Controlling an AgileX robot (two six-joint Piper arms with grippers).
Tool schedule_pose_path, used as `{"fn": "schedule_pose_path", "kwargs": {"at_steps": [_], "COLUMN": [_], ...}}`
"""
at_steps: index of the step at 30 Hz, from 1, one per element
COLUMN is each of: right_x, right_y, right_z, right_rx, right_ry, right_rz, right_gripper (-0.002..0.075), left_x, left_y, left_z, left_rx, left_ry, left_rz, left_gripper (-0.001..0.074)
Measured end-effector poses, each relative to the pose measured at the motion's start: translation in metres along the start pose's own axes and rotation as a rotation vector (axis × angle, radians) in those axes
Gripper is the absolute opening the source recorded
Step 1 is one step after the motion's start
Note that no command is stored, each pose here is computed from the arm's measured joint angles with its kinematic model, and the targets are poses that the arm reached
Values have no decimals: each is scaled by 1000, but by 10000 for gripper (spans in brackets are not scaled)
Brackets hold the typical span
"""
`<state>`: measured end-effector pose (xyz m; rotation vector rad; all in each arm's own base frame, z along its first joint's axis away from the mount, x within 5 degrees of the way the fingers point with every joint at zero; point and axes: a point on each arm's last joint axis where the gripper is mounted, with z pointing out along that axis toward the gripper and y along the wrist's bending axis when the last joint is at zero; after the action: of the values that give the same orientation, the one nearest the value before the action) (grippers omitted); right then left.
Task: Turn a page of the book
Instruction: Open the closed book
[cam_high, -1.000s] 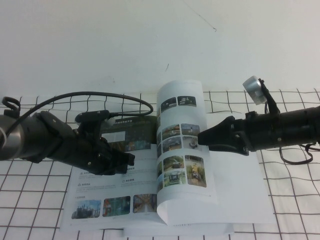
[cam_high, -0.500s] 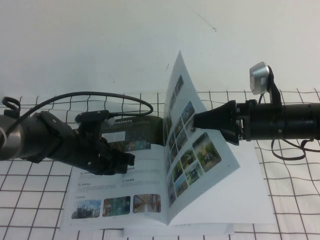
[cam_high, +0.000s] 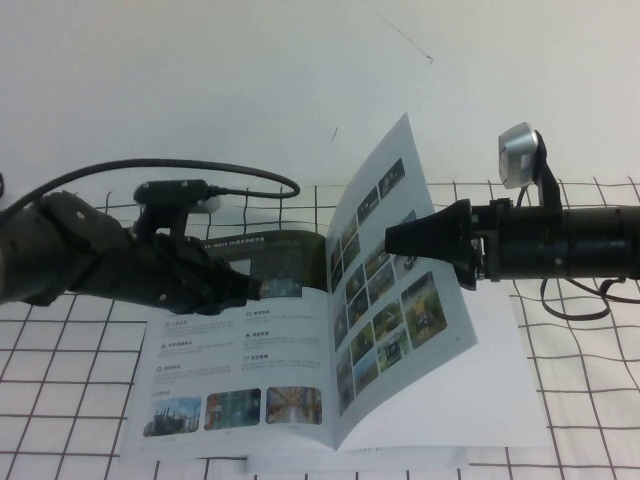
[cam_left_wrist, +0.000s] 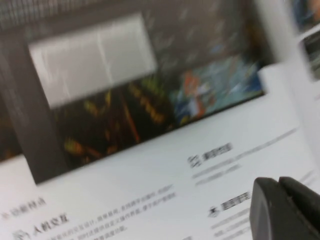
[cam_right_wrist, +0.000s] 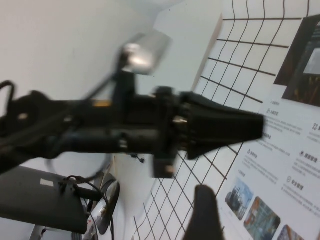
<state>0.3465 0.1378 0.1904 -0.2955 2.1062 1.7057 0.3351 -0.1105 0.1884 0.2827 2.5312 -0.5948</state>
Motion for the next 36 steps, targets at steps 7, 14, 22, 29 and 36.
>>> {"fn": "schedule_pose_path", "kwargs": {"at_steps": [7,14,22,29,36], "right_x": [-4,-9,-14,-14,-15], "right_y": [11,42,52,51,51], "right_z": [13,47,52,53,53], "right_rx": [-28,-106,-131,-125,-120], "right_ry": [22,81,85,82,80], "right_rz": [-44,-148,-181,-182,-182], "right_gripper": [503,503,503,503,503], "left_x": [-16,-14,1,35,83], "left_y": [-23,-41,-52,-87,-147], "left_z": [-64,-109,-118,-99,-99], "left_rx": [-20,-16,54,167,264], "left_ry": [-147,-196,-91,59,92], "left_rz": [118,169,138,205,338], "left_gripper": [-3,-3,-3,-3,-3]}}
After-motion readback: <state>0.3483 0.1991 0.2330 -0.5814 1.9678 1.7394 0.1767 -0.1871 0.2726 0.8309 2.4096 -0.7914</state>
